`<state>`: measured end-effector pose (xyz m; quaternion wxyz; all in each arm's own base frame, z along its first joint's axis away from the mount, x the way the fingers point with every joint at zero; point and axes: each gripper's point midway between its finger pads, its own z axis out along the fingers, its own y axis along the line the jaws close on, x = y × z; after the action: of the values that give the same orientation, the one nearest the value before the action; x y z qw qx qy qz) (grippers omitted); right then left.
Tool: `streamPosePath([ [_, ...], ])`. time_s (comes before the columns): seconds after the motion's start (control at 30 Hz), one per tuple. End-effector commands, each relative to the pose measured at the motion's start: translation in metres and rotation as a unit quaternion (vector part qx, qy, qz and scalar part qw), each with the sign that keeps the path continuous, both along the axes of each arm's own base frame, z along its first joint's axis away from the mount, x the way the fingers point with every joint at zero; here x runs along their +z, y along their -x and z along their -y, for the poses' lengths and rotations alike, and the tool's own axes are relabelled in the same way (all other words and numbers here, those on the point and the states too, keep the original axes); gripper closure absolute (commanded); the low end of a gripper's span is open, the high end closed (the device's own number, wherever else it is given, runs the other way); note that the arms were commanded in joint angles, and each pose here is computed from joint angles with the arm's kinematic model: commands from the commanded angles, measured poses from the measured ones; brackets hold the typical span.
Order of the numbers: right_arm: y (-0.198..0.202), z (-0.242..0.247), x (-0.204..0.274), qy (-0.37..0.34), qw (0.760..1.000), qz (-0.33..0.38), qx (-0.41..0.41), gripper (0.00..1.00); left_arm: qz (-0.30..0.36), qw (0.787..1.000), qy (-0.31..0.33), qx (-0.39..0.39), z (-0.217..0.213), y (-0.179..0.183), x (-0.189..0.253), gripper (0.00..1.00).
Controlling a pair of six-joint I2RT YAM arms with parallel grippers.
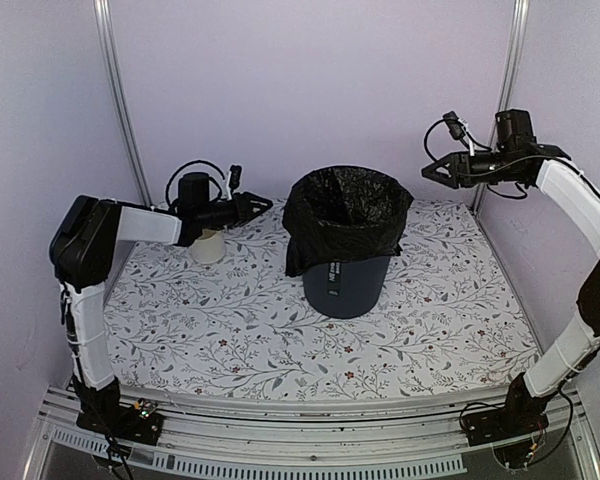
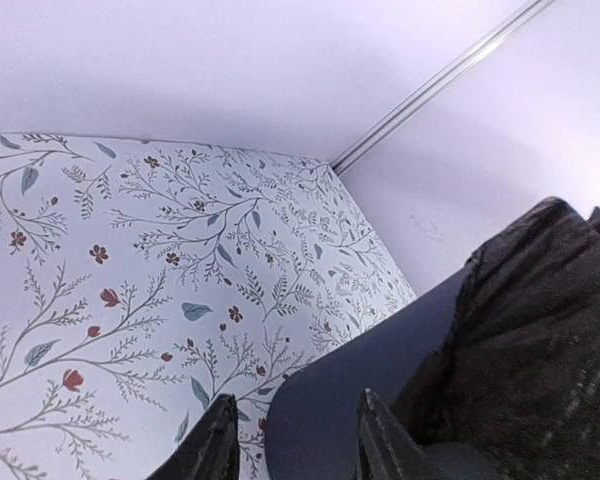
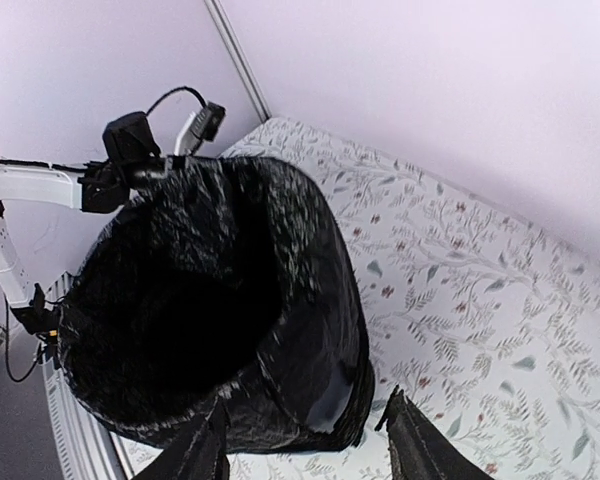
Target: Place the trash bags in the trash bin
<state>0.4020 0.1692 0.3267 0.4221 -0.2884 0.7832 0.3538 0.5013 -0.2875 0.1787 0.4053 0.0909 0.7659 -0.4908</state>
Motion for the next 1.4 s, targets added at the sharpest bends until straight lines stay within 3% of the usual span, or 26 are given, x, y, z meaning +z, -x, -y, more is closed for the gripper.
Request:
streamPosePath([
  [0.0, 0.005, -0.016, 0.067, 0.018, 0.995, 0.094, 0.005, 0.5, -0.019, 1.0, 0.001, -0.024, 0.023, -0.013, -0.023, 0.59],
  [0.3, 0.027, -0.078, 0.082, 0.118, 0.968, 0.208, 0.076, 0.75, 0.005, 0.995, -0.016, -0.099, 0.088, 0.017, -0.029, 0.59],
  [0.5, 0.03, -0.094, 0.066, 0.112, 0.969, 0.186, 0.117, 0.86, 0.015, 0.991, -0.046, -0.127, 0.113, 0.052, -0.035, 0.59],
  [0.73, 0.04, -0.093, 0.024, 0.148, 0.966, 0.135, 0.163, 0.88, 0.036, 0.987, -0.054, -0.149, 0.137, 0.104, -0.024, 0.6],
  [0.93, 0.056, -0.084, -0.01, 0.199, 0.951, 0.106, 0.211, 0.89, 0.024, 0.988, -0.06, -0.141, 0.124, 0.141, -0.038, 0.6],
  [1.37, 0.056, -0.09, -0.058, 0.244, 0.932, 0.043, 0.263, 0.97, 0.005, 0.994, -0.06, -0.09, 0.088, 0.14, -0.036, 0.6],
])
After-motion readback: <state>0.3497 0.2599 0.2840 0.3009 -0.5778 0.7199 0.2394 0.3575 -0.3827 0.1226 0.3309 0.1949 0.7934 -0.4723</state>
